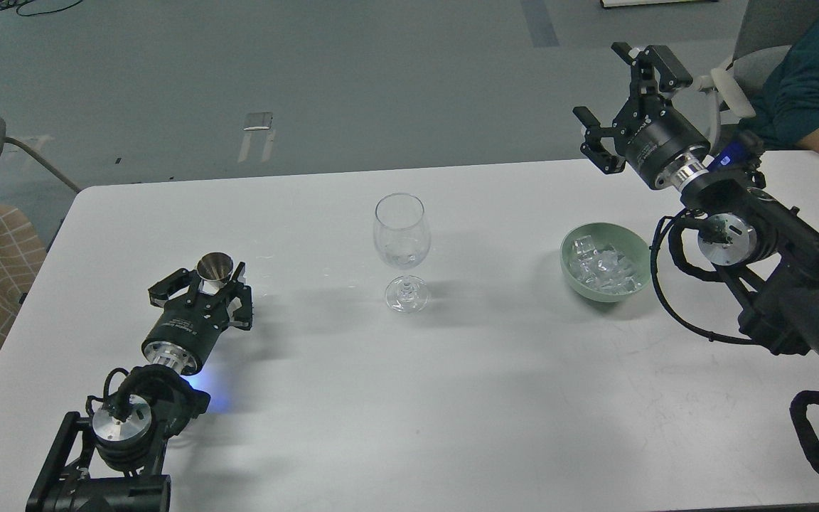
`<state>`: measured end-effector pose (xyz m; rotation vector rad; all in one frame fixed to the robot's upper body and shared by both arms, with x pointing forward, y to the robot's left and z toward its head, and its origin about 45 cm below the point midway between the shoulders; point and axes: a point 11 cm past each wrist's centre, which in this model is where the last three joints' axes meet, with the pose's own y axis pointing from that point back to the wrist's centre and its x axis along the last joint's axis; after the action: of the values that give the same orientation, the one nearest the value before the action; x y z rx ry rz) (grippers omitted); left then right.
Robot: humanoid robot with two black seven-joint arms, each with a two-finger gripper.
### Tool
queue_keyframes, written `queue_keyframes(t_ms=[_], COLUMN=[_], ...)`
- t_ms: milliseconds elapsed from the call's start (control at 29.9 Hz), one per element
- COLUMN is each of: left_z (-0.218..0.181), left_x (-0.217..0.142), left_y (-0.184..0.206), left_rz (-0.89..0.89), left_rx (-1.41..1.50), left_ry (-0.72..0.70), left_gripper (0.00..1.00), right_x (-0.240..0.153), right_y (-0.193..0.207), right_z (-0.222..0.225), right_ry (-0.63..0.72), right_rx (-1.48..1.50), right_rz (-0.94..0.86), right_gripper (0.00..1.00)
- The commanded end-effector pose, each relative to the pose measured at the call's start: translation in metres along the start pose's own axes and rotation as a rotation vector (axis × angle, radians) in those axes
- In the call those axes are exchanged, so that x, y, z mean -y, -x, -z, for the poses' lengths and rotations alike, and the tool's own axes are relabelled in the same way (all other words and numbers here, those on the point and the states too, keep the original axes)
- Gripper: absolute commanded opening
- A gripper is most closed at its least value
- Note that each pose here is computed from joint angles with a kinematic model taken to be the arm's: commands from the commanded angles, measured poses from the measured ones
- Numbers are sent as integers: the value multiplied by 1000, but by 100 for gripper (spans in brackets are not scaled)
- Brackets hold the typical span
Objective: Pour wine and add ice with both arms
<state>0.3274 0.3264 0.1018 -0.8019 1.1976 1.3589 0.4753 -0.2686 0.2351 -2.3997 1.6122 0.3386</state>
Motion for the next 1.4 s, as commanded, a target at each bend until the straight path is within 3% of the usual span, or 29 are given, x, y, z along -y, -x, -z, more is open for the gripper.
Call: queue_keyframes(t_ms=[0,501,1371], left_z=[0,0,-19], left_x=[0,0,-26], left_y=[0,0,-21], left_rz=[0,3,-39], left_rx=[0,-8,4], left_ry=[0,-1,17], left_gripper=[62,94,97], right_x=[0,0,0], right_y=[0,0,0], right_z=[0,0,0], right_ry=[0,0,0], right_rx=[0,-1,1], right_rz=[0,0,0], right_gripper=[100,100,100])
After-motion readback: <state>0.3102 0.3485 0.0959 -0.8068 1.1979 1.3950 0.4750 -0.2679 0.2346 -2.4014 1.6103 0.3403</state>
